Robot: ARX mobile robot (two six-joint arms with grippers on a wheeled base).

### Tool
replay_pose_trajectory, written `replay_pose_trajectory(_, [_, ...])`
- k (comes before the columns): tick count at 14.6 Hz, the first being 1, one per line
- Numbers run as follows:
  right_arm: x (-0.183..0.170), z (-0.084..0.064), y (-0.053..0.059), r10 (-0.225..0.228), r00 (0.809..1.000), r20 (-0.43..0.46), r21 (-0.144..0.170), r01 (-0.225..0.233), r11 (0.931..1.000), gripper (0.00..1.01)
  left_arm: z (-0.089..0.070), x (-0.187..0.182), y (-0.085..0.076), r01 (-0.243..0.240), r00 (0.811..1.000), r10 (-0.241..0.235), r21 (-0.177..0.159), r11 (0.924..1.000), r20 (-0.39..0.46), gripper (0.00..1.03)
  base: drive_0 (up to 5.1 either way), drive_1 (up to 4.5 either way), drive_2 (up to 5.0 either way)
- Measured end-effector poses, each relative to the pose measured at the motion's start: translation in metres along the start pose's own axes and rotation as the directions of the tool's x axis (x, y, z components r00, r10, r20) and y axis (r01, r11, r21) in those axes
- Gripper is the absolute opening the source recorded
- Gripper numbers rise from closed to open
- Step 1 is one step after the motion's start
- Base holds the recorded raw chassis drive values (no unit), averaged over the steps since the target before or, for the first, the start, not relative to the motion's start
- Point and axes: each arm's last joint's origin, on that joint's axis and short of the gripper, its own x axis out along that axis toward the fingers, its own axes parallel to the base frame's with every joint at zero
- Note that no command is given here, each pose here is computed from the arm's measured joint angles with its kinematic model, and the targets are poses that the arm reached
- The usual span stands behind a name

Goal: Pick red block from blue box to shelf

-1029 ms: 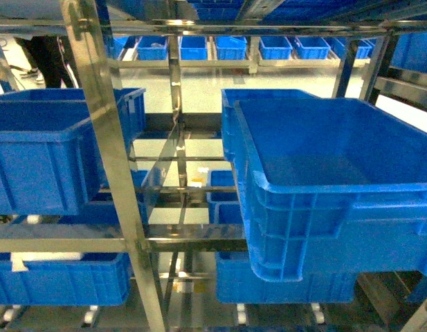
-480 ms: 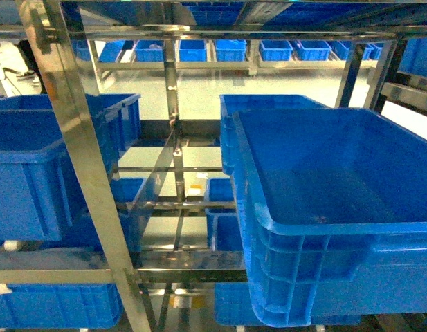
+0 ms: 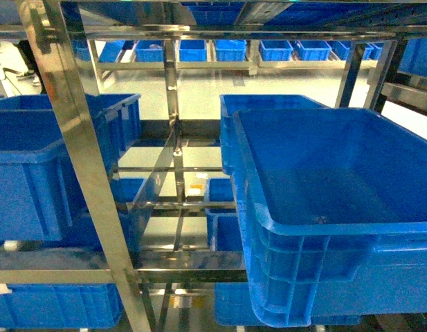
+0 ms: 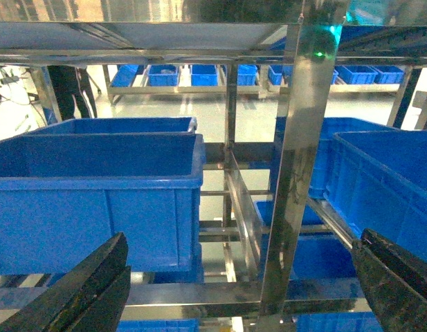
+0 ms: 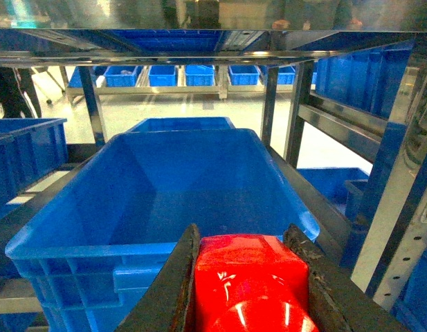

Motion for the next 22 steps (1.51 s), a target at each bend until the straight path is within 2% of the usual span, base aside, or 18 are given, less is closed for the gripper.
replay_pose_trajectory(22, [0.0, 0.0, 0.0, 0.0, 1.0, 0.0, 0.0, 0.0, 1.0, 0.28, 0.0, 0.0, 0.0, 0.0, 1.0, 0.0, 0.0, 1.0, 0.0, 0.98, 0.0, 0.0, 0.0])
